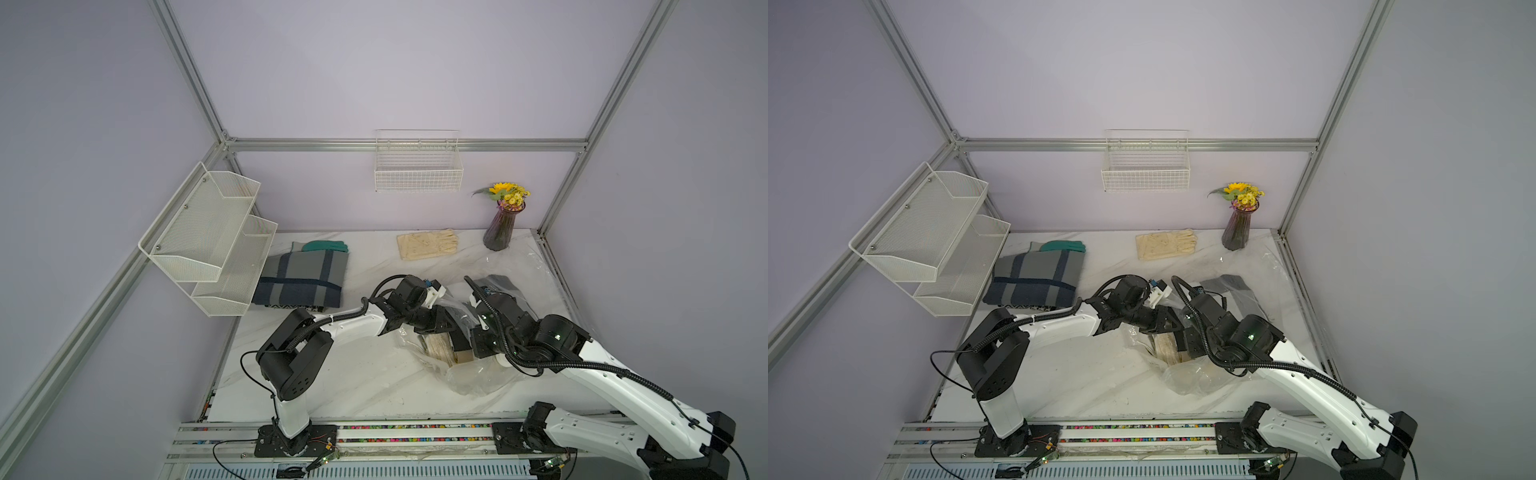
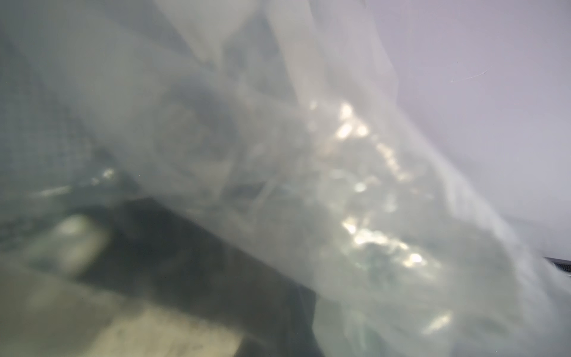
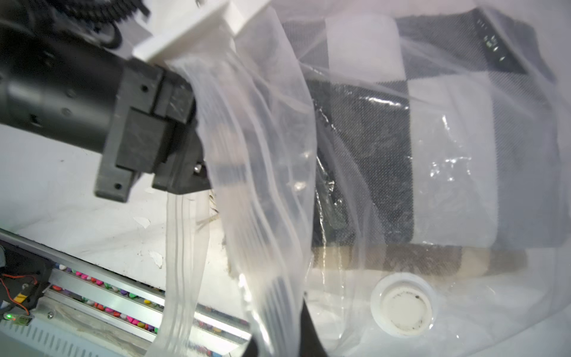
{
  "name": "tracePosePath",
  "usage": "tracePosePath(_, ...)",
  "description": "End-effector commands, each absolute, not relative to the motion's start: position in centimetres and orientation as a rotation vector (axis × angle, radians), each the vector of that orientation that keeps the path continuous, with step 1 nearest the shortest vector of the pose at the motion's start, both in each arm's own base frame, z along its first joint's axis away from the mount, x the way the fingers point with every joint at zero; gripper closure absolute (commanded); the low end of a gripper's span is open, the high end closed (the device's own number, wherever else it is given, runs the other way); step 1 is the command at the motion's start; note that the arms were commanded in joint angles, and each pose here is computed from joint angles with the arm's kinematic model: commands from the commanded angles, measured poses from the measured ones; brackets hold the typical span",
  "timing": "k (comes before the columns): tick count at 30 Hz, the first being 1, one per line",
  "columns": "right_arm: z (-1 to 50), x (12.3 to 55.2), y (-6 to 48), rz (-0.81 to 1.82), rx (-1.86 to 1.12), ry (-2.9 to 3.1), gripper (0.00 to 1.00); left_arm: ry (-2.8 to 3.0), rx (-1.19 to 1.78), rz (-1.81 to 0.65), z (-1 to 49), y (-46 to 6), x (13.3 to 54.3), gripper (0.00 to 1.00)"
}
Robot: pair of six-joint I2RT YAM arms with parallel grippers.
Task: Take the scarf out of the vacuum bag
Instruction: Take out the scarf from the vacuum bag.
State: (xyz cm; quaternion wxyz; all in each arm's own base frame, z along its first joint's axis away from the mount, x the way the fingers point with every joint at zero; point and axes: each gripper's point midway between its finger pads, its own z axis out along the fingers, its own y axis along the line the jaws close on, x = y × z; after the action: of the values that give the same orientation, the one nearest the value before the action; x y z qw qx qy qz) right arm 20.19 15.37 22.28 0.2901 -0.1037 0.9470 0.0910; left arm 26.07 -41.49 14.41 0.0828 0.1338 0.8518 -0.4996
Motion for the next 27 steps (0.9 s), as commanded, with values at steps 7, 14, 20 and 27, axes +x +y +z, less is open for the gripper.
tracePosePath(7, 24.9, 20.8, 14.9, 0.209, -0.268, 2.469, 0.91, 2.363, 0.509, -1.610, 21.1, -42.5, 25.5, 1.00)
tracePosePath(14, 24.6, 20.7, 14.4, 0.189, -0.258, 2.461, 0.91, 2.353, 0.527, -1.622, 21.9, -42.4, 25.2, 1.00)
tracePosePath(20, 24.6, 20.8, 13.5, 0.142, -0.230, 2.454, 0.91, 2.363, 0.534, -1.617, 22.0, -42.2, 25.0, 0.98)
tracePosePath(27, 24.6, 21.0, 12.6, 0.085, -0.200, 2.447, 0.91, 2.385, 0.530, -1.611, 20.8, -41.4, 24.5, 0.81)
